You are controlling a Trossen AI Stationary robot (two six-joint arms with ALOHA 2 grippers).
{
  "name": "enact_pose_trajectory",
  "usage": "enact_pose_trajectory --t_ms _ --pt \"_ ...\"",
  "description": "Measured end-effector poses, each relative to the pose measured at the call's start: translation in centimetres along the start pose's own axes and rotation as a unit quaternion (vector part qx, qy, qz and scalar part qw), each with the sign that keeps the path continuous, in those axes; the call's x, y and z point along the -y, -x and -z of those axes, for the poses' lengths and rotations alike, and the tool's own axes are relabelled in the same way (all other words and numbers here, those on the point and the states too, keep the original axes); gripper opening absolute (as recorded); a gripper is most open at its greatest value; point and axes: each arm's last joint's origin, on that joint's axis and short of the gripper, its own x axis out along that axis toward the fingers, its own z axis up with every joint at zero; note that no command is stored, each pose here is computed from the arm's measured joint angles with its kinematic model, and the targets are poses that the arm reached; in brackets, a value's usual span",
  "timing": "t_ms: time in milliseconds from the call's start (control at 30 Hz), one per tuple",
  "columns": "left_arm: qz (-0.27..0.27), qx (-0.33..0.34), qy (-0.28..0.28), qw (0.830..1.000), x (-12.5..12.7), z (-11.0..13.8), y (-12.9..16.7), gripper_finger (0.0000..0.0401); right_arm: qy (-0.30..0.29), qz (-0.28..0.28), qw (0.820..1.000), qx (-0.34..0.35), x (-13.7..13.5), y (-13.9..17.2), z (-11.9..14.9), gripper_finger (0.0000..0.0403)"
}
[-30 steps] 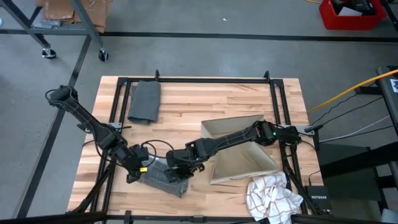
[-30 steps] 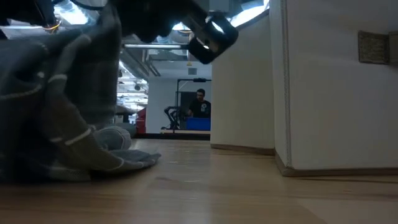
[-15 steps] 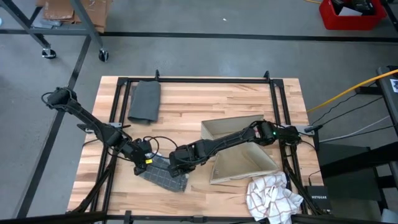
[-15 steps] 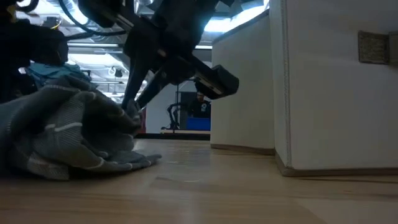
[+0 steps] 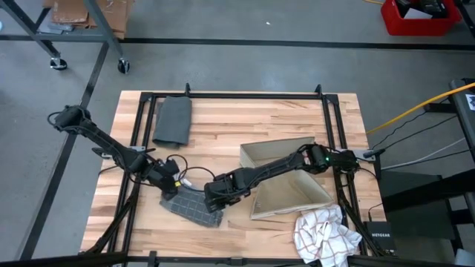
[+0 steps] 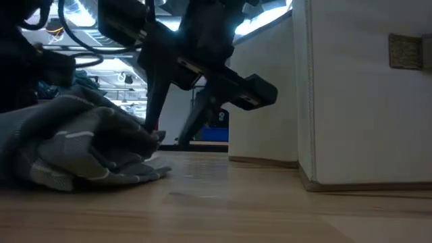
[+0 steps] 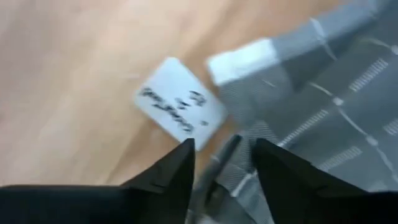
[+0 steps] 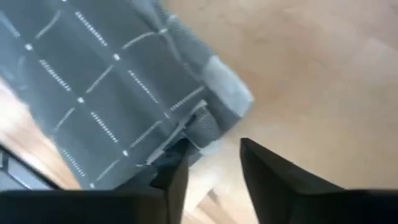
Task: Fold towel
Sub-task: Fold the gray patterned towel
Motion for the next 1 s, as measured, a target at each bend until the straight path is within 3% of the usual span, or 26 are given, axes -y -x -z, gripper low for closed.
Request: enact_pose_trajectory --t_ms 167,367,600,767,1000 --pt "-0.039 0.018 0.091 0.995 -0.8 -0.4 -0.1 0.0182 -0.001 0.005 1.0 0.007 0.1 0.0 -0.1 0.019" --pt "-0.039 0.072 0.155 0.985 -1.2 -1.5 0.4 0.0166 0.041 0.009 0.998 0.036 0.1 0.2 -0.4 0.0189" --pt "0.007 0.135 0.145 0.98 -1.7 -2.9 2.9 0.0142 0.104 -0.007 0.994 0.04 -0.5 1.0 -0.9 0.0177" --pt "0.062 0.166 0.153 0.972 -2.2 -3.4 5.1 0.0139 0.185 -0.017 0.982 0.039 -1.2 2.0 -1.1 0.0177" --pt "0.153 0.101 0.198 0.963 -2.0 -2.6 6.3 0.0142 0.284 -0.06 0.957 0.003 -1.7 3.1 -2.1 0.0177"
